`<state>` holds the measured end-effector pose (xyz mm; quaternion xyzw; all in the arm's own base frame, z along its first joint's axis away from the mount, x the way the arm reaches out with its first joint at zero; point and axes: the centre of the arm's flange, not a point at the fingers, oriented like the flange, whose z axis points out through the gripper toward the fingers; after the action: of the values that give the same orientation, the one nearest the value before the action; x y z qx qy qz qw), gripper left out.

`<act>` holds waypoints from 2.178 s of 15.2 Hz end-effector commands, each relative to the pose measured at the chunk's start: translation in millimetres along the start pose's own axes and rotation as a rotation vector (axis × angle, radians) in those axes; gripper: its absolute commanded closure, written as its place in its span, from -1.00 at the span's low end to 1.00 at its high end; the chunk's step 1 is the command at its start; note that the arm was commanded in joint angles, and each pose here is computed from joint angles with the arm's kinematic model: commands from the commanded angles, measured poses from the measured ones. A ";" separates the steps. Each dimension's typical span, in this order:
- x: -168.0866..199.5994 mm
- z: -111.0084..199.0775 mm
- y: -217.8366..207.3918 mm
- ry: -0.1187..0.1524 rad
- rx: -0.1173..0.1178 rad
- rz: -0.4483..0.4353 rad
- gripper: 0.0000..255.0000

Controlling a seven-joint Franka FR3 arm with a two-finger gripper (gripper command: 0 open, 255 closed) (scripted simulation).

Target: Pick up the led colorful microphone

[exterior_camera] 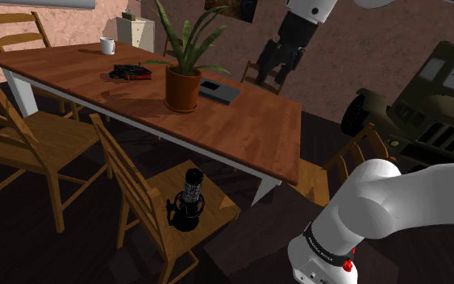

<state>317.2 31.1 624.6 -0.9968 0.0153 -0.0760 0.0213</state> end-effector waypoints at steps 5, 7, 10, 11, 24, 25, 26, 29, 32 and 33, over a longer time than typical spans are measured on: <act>10.8 51.0 -8.5 -0.005 0.006 -0.001 -1.00; 16.1 76.5 -12.8 -0.008 0.009 -0.001 -1.00; 24.0 114.7 -19.5 -0.012 0.014 -0.002 -1.00; 26.5 127.5 -21.8 -0.013 0.015 -0.002 -1.00; 58.4 293.2 -53.1 -0.030 0.035 -0.005 -1.00; 60.8 305.9 -55.6 -0.032 0.037 -0.005 -1.00; 63.1 318.6 -58.2 -0.033 0.038 -0.005 -1.00; 69.9 356.8 -66.0 -0.037 0.043 -0.006 -1.00; 76.2 392.5 -73.5 -0.041 0.047 -0.007 -1.00; 75.4 397.7 -73.3 -0.041 0.047 -0.007 -1.00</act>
<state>450.9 116.7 253.2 -0.9974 0.0098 -0.0559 0.0444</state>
